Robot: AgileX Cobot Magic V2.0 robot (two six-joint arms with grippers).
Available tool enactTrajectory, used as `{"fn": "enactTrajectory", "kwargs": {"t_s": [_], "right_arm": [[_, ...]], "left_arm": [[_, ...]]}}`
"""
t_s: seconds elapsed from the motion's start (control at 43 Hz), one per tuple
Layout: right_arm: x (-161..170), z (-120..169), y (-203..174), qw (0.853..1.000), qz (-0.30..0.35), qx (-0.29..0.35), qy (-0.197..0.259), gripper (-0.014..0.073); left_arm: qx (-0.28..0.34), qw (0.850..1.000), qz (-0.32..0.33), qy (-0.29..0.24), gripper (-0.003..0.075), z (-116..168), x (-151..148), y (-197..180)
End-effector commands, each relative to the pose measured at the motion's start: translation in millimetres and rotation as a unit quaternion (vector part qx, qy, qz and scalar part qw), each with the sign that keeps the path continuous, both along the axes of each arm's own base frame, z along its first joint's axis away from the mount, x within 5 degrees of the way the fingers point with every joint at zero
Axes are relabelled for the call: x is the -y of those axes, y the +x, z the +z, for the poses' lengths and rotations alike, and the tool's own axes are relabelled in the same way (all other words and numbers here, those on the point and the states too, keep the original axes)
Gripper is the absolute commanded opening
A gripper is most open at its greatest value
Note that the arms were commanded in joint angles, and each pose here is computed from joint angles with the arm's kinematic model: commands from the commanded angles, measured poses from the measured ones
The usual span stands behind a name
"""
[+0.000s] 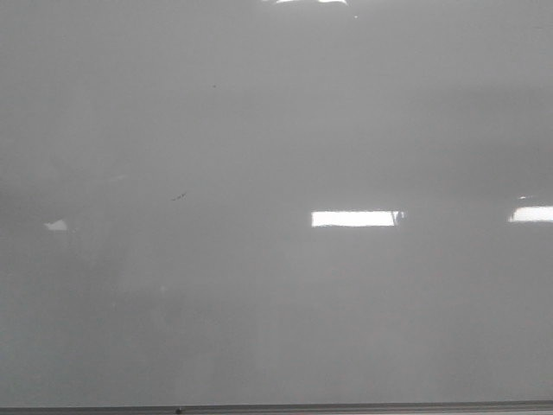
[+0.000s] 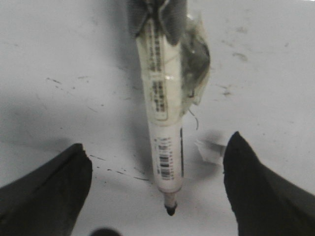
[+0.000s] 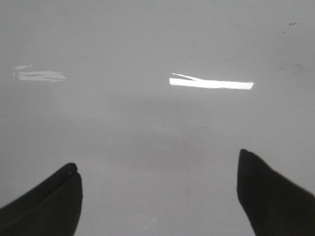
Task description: Write number 6 on whiteboard
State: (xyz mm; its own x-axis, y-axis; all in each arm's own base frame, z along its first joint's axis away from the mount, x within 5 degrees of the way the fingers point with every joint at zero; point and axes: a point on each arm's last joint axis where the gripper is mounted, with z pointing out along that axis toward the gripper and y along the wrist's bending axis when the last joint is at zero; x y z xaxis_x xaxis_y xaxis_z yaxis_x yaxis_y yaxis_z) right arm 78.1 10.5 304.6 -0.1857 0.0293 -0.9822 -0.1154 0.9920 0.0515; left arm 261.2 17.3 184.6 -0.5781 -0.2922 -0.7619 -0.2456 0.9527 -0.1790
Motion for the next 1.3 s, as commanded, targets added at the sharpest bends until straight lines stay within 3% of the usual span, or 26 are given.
{"fn": "enactTrajectory", "kwargs": {"t_s": [0.0,0.093,0.302,0.419,0.605,0.698,0.767,0.884,0.977,1.14,1.279], "right_arm": [[1,18,1,0.999,-0.005,0.049,0.006,0.0653],[1,18,1,0.999,-0.005,0.049,0.006,0.0653],[1,18,1,0.999,-0.005,0.049,0.006,0.0653],[1,18,1,0.999,-0.005,0.049,0.006,0.0653],[0,17,2,0.999,-0.002,0.039,0.001,0.0653],[-1,16,3,1.000,0.011,0.009,-0.027,0.0653],[-4,17,7,0.997,0.034,-0.022,-0.060,0.0653],[-15,22,15,0.989,0.100,-0.062,-0.091,0.0653],[-29,24,25,0.974,0.167,-0.103,-0.112,0.0653],[-58,25,43,0.936,0.280,-0.135,-0.167,0.0653],[-82,26,52,0.908,0.345,-0.135,-0.196,0.0653]], "left_arm": [[0.064,0.998,0.009,0.013,0.0454,16,-2,10],[0.070,0.997,0.011,0.015,0.0373,16,-3,11],[0.084,0.996,-0.001,0.032,0.0090,19,-2,13],[0.071,0.997,-0.016,0.038,-0.0015,19,-1,11],[0.044,0.993,-0.080,0.078,-0.0020,34,6,-1],[-0.028,0.989,-0.122,0.082,-0.0020,43,15,-6],[-0.096,0.977,-0.167,0.088,-0.0020,51,29,-6],[-0.136,0.935,-0.290,0.154,-0.0020,67,60,-7],[-0.108,0.888,-0.395,0.210,-0.0020,81,95,-10],[-0.037,0.759,-0.562,0.327,-0.0020,92,160,-34],[0.010,0.677,-0.640,0.363,-0.0020,93,204,-67]]}}
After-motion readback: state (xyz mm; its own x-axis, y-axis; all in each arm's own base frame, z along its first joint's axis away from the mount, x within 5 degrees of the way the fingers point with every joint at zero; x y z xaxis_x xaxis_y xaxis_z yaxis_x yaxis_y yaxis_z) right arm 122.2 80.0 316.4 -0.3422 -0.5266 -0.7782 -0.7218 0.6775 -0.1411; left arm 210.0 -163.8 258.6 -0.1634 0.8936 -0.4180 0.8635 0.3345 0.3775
